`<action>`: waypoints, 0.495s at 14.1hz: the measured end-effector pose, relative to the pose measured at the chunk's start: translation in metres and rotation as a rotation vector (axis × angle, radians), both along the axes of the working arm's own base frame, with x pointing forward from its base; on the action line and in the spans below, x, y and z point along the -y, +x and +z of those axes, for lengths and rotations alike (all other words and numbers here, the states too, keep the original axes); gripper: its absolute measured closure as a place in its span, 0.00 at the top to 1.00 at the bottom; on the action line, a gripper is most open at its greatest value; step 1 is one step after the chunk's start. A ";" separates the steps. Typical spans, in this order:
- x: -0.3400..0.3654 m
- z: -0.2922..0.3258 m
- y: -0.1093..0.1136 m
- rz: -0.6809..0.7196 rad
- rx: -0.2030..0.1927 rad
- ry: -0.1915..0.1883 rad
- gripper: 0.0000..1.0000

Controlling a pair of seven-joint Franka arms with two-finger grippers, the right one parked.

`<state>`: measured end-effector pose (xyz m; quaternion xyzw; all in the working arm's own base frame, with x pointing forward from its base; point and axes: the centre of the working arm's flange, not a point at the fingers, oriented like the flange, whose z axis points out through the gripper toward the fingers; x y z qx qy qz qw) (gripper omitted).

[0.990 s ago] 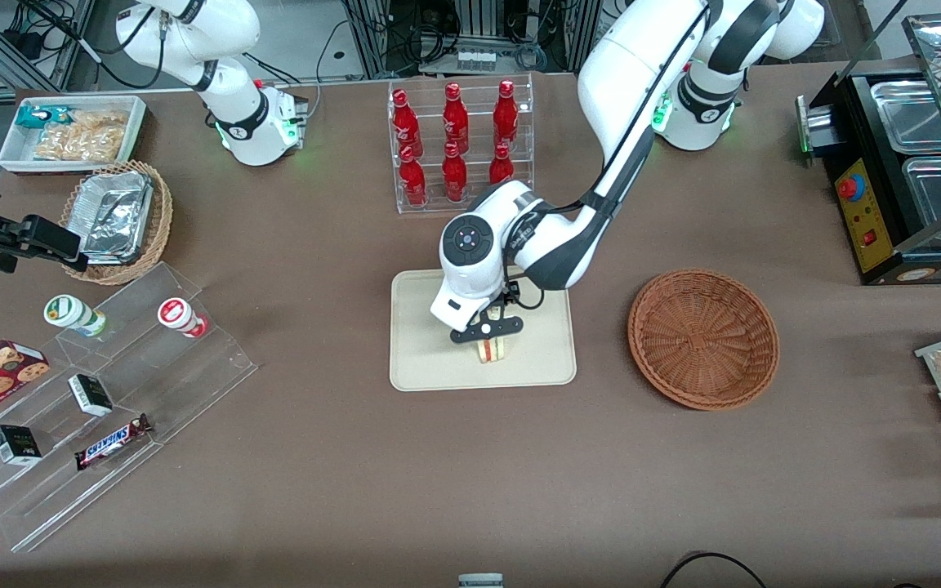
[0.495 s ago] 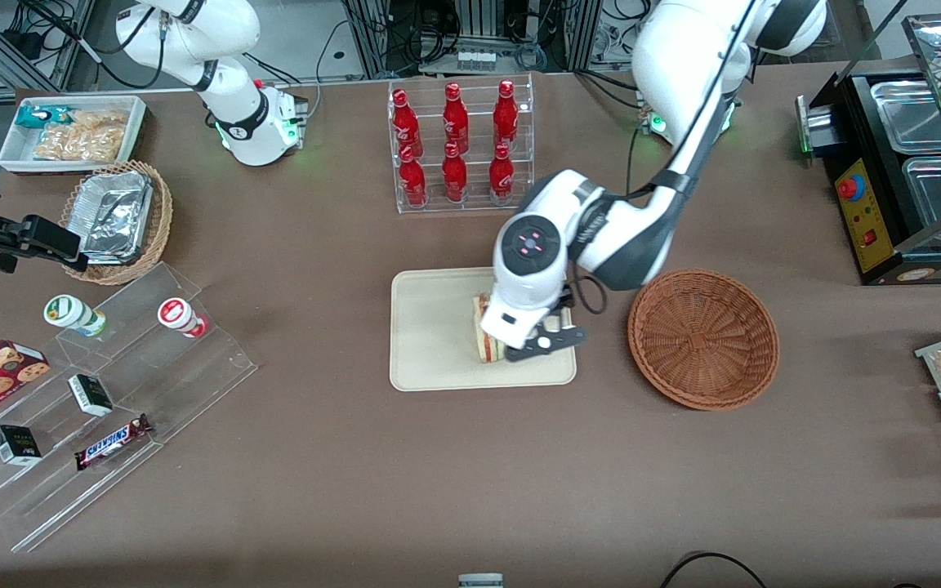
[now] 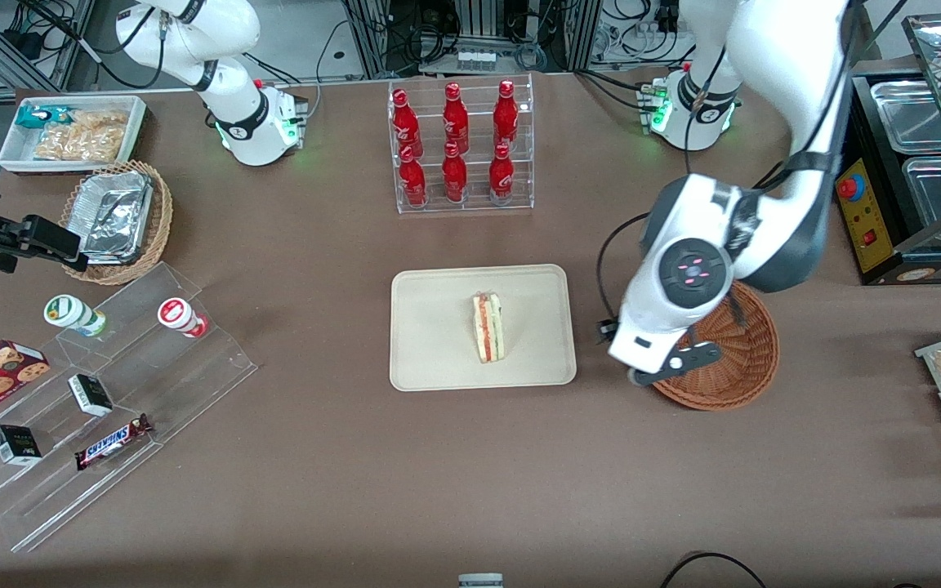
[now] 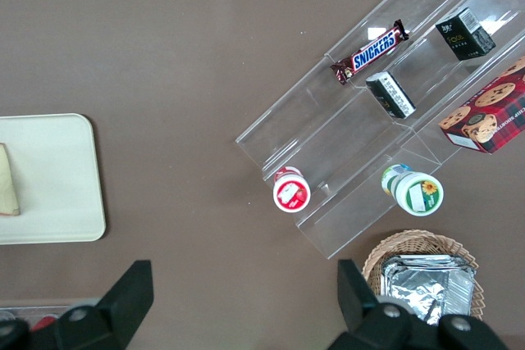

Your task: Place sandwich from basket to tray

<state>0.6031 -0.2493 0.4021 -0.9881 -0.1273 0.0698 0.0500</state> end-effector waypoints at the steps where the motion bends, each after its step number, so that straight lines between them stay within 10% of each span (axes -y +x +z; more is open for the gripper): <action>1: -0.020 0.011 -0.004 -0.034 -0.001 -0.010 1.00; 7: -0.107 0.082 -0.038 -0.108 0.034 -0.045 1.00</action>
